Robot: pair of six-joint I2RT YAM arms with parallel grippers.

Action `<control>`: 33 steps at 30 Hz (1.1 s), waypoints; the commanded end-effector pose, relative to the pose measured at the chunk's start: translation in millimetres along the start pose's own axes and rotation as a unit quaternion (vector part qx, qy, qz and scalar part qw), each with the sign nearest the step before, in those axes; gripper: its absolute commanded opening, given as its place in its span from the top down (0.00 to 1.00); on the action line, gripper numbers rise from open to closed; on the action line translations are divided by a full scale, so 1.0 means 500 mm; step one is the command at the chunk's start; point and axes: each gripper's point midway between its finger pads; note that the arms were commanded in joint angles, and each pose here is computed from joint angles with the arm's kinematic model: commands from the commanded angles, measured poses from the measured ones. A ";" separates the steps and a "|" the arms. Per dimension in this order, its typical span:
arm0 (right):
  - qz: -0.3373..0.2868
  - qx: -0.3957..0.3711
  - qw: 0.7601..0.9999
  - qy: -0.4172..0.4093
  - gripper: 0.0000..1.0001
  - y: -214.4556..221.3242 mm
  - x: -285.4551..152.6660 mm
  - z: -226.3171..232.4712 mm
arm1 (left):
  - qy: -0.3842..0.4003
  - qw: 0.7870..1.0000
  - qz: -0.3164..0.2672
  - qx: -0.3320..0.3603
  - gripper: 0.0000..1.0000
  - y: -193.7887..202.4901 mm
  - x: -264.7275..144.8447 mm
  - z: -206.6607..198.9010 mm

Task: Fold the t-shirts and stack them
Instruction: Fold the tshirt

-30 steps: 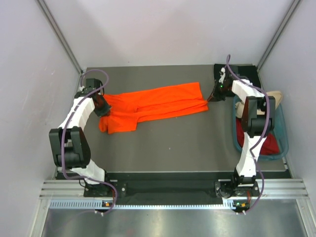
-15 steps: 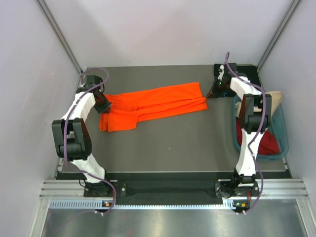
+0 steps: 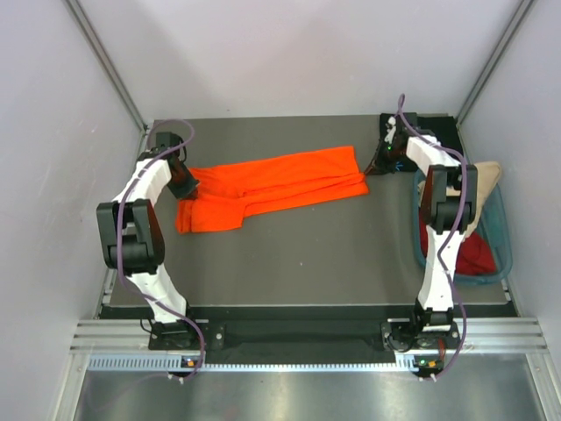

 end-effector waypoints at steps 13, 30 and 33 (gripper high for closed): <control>-0.019 -0.004 1.000 -0.010 1.00 -0.039 0.004 0.024 | 0.020 0.999 -0.038 0.002 1.00 -0.079 0.005 -0.032; -0.018 -0.001 1.000 -0.011 1.00 -0.049 0.015 0.026 | 0.016 0.999 -0.038 0.005 1.00 -0.103 0.031 -0.040; -0.019 0.000 1.000 -0.013 1.00 -0.051 0.017 0.027 | 0.011 0.999 -0.036 0.005 1.00 -0.105 0.035 -0.037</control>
Point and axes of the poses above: each gripper's point midway between its finger pads, its own x axis out along the fingers, its own z axis along the line the jaws close on, y = z × x, and after that the axes turned 7 degrees about x, right-handed
